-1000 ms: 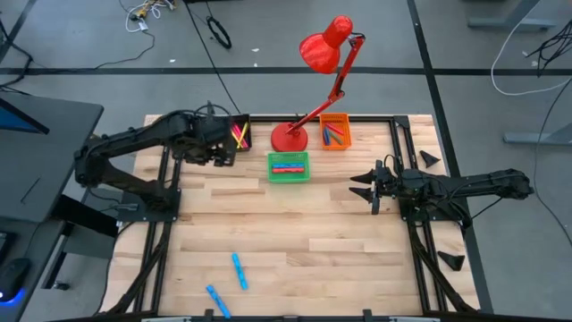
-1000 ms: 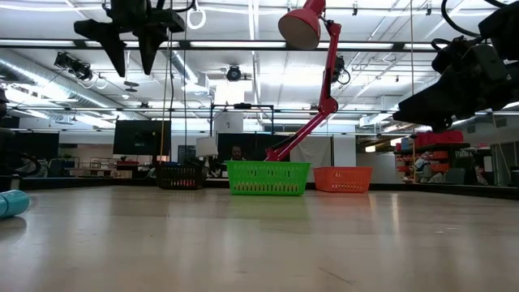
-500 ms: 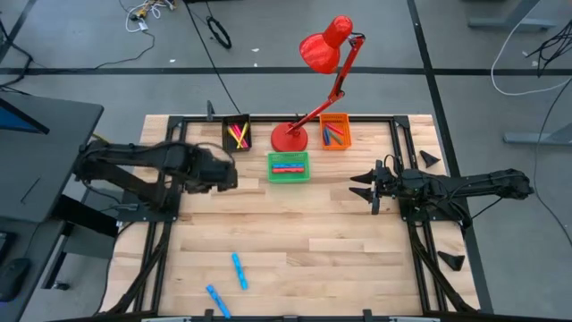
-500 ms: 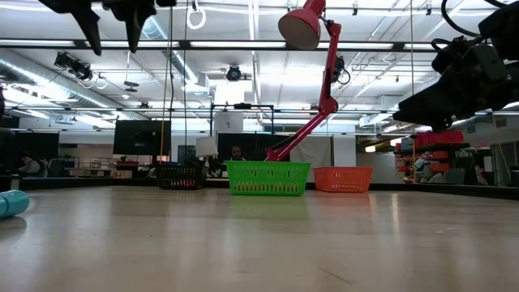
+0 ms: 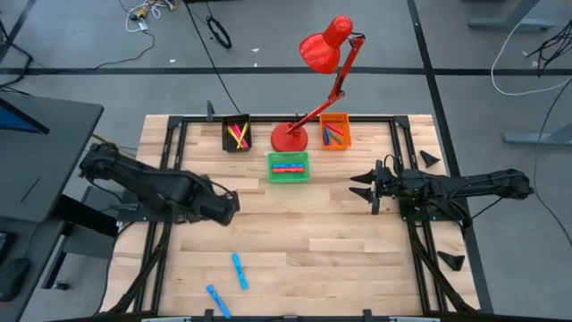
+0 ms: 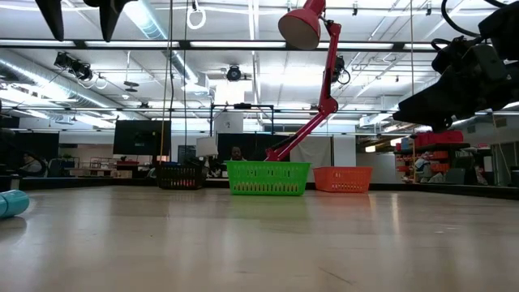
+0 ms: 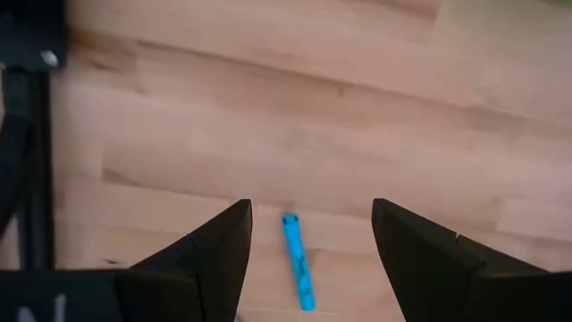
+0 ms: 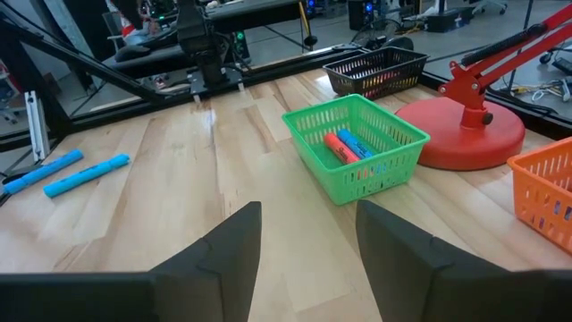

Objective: Pick & Place Markers
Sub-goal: Put the big blue highlighter into the green basket

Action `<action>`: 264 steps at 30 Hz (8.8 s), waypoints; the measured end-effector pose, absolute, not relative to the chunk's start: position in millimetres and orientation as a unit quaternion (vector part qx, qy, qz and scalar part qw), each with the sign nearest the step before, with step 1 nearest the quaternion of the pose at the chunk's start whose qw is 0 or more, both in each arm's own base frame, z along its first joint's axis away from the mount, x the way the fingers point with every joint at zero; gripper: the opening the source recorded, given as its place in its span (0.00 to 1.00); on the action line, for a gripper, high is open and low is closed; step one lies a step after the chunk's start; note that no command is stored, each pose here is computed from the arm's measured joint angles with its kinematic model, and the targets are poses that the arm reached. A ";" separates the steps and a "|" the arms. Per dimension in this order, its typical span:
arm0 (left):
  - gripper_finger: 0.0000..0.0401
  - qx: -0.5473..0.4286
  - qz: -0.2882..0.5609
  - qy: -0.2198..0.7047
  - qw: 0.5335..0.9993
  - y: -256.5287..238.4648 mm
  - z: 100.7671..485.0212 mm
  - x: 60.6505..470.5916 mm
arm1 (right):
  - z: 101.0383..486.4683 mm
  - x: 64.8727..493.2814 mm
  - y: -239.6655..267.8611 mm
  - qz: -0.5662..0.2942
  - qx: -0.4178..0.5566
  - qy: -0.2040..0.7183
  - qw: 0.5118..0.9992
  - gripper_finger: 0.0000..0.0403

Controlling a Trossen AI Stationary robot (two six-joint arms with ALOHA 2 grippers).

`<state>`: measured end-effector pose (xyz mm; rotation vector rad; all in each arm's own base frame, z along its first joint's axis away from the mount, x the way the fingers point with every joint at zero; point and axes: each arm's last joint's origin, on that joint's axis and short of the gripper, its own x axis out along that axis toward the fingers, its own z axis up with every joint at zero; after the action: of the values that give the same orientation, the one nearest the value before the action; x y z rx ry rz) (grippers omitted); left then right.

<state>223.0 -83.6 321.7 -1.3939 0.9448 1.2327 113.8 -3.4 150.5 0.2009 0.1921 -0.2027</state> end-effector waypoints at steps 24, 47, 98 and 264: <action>0.59 -0.592 0.446 0.431 0.514 -172.0 257.1 272.8 | 150.4 113.8 -3.4 -0.101 0.100 0.096 0.985 0.46; 0.59 -0.561 0.491 0.466 0.476 -218.1 171.2 294.6 | 150.4 113.8 -3.4 -0.101 0.100 0.096 0.985 0.46; 0.49 -0.413 0.398 0.594 0.564 -209.7 142.2 304.6 | 150.5 113.8 -3.4 -0.101 0.100 0.095 0.985 0.46; 0.16 -0.503 0.405 0.539 0.540 -118.3 142.9 324.3 | 150.4 113.8 -3.4 -0.101 0.100 0.096 0.985 0.46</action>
<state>324.3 -118.3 142.9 -1.1964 1.2802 0.9632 113.8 -3.4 150.4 0.2011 0.1922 -0.2030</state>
